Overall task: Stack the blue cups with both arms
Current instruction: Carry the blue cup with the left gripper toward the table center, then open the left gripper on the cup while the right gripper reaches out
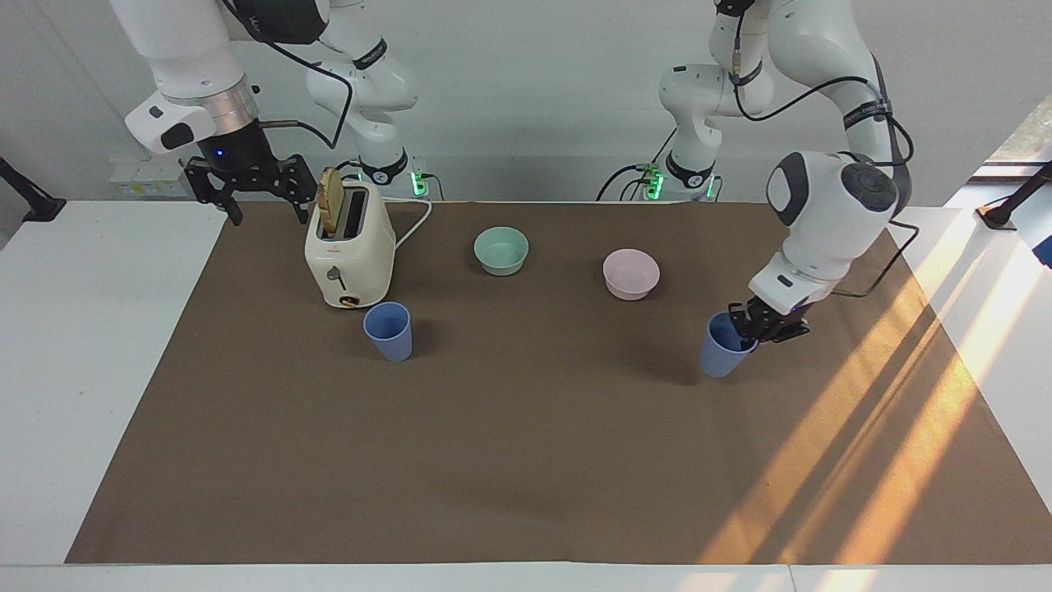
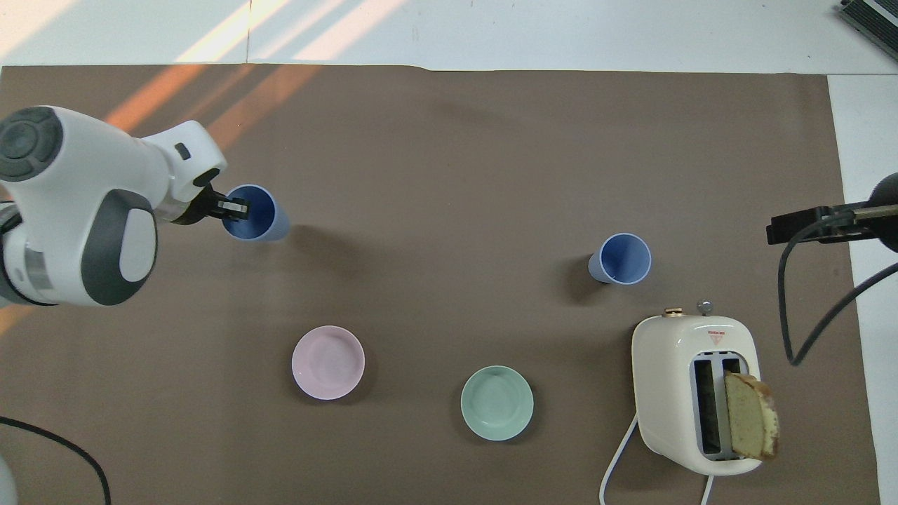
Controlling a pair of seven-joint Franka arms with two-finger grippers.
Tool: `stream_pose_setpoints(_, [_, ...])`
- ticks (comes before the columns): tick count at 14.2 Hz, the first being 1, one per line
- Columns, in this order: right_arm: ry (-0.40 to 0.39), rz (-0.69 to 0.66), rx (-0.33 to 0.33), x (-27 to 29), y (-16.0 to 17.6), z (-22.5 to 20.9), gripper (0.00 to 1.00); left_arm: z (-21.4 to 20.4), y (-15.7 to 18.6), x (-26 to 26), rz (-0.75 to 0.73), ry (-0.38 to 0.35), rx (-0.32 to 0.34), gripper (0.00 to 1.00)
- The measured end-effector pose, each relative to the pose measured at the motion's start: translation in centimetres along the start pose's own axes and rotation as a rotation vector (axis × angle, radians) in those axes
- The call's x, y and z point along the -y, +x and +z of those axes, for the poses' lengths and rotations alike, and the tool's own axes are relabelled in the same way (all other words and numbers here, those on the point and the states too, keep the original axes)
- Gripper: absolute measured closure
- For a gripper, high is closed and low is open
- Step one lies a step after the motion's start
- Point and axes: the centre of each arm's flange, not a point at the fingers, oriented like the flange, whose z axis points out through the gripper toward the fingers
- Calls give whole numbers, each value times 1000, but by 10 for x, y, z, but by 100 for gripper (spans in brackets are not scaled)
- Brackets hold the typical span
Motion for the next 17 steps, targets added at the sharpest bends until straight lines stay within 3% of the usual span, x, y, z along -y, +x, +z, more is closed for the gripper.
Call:
stream_pose_setpoints(7, [0,15,8,-8,-1,1,0,42,-36,-202,-29,-29,6,96])
stream_pose_setpoints(13, [0,18,10,-11,-2,1,0,67,-54,-245,-16,-32,15,96])
stream_pose_setpoints(17, [1,13,12,-9,-2,1,0,67,-53,-244,-17,-32,13,55])
